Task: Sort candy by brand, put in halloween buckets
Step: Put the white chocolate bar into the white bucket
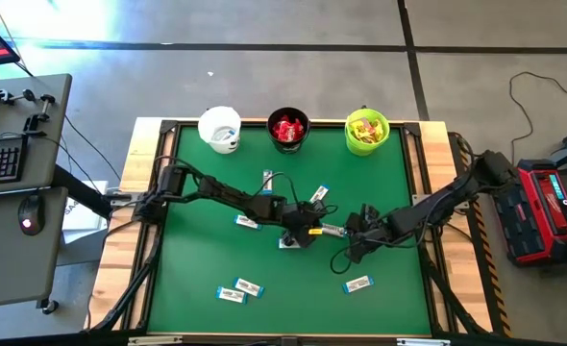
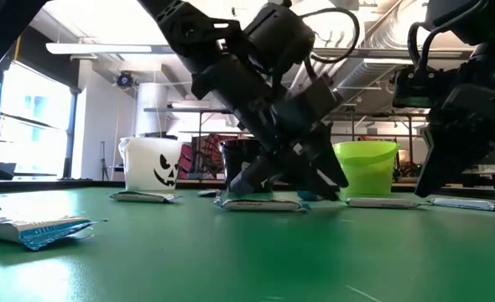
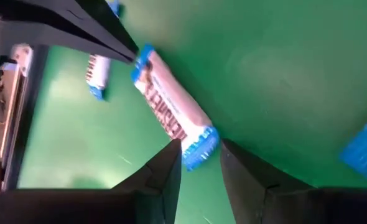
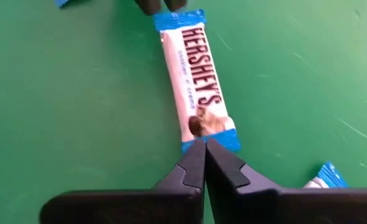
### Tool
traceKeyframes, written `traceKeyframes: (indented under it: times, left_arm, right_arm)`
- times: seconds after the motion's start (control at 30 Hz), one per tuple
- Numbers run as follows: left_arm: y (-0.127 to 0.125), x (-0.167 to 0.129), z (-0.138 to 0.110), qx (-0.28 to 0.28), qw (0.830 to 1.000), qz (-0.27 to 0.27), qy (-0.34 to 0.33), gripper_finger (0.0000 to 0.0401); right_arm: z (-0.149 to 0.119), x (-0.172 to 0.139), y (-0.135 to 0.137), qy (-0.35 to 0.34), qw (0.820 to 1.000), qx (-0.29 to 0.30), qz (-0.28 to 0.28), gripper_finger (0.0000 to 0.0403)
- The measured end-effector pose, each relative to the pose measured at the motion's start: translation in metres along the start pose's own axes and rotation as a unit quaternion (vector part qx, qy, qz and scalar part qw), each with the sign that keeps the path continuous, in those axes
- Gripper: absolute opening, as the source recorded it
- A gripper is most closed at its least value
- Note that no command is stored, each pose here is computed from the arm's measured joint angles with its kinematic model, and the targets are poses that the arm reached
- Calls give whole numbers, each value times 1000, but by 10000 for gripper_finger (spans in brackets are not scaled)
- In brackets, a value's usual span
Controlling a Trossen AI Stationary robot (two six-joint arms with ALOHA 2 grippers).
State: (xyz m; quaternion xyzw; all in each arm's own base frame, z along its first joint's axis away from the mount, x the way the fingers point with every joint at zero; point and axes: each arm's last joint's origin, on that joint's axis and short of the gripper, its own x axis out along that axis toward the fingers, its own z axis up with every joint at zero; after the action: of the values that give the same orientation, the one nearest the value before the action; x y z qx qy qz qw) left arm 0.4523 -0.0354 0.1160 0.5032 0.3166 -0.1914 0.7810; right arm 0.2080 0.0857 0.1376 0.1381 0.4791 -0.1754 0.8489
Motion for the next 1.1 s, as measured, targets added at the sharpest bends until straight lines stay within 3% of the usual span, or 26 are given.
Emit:
traceKeyframes:
  times: [0.47,0.87,1.1]
  left_arm:
    - [-2,5,-3,32,999,-1,7,75]
    - [-4,8,-3,50,999,-3,-11,8]
    - [-4,8,-3,49,999,-6,-16,0]
  right_arm:
    - [5,2,-1,-13,1000,-2,3,0]
    - [9,2,-1,-21,1000,-9,12,0]
    - [10,1,0,-23,1000,-9,15,0]
